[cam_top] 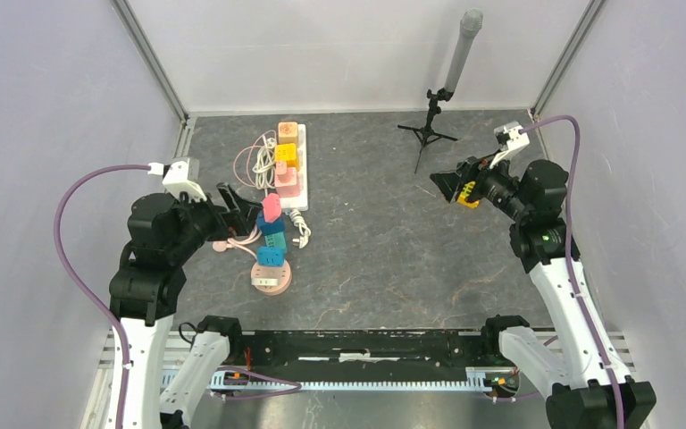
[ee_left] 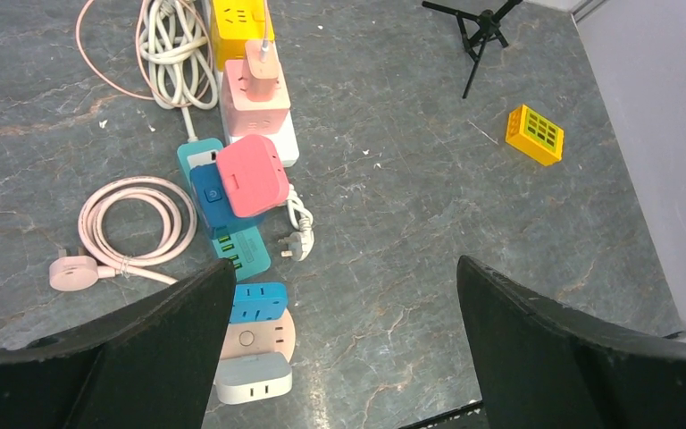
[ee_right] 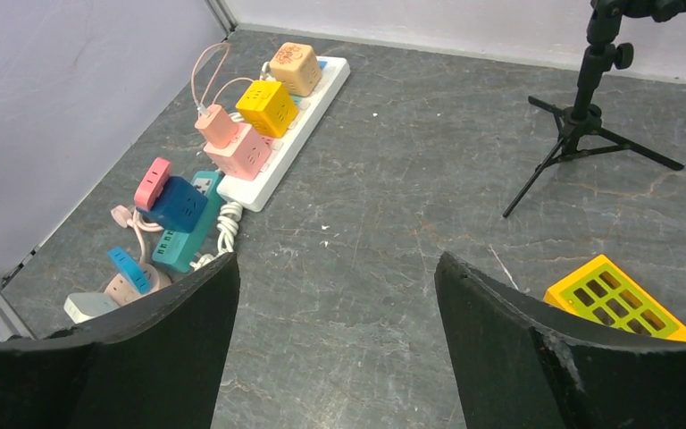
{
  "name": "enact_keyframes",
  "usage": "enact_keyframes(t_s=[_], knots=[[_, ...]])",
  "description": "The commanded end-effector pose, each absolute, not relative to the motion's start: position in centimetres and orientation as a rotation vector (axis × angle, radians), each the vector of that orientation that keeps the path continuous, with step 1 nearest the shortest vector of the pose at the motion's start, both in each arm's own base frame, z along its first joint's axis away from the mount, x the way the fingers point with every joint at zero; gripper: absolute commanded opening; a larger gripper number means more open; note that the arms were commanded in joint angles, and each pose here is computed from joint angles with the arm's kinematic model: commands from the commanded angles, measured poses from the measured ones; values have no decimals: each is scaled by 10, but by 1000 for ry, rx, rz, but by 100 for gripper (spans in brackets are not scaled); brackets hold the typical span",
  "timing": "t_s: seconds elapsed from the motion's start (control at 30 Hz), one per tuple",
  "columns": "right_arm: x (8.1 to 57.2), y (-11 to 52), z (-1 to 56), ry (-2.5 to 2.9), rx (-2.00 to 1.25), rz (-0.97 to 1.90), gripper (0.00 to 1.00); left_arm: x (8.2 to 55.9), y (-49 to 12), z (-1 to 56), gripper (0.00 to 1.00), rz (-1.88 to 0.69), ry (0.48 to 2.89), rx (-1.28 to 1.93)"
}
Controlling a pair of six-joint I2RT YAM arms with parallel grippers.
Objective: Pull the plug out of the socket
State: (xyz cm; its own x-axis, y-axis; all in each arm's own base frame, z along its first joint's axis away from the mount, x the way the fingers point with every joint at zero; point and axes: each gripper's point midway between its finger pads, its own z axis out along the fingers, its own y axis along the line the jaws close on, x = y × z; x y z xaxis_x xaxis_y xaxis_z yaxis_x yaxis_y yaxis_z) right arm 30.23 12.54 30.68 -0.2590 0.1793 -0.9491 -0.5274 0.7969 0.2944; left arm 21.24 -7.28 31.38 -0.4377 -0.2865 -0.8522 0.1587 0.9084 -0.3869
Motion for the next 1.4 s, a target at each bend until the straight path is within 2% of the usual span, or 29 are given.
enact_keyframes(t_s=[0.0, 0.17, 0.47, 0.6, 0.73, 0.9, 1.1, 1.2, 1.37], knots=[[305, 140, 303, 1700, -289, 742, 85, 213, -71, 318, 100, -503, 1938, -119], [284, 205, 272, 1739, -375, 846, 88, 212, -72, 277, 100, -508, 2041, -138], [244, 310, 213, 1841, -507, 926, 89, 207, -69, 205, 100, -508, 2227, -356], [225, 369, 192, 1845, -619, 1010, 87, 206, -52, 211, 100, -412, 2171, -405], [224, 414, 197, 1756, -623, 1101, 81, 204, -40, 239, 100, -361, 2032, -383], [237, 451, 200, 1704, -576, 1122, 81, 200, -39, 245, 100, -348, 2040, -363], [285, 474, 202, 1756, -350, 1023, 81, 207, -45, 237, 100, -392, 2072, -403], [308, 488, 188, 1861, -259, 940, 77, 214, -42, 224, 100, -363, 2127, -470], [324, 504, 169, 1944, -217, 871, 66, 230, -35, 199, 100, -288, 2212, -555]])
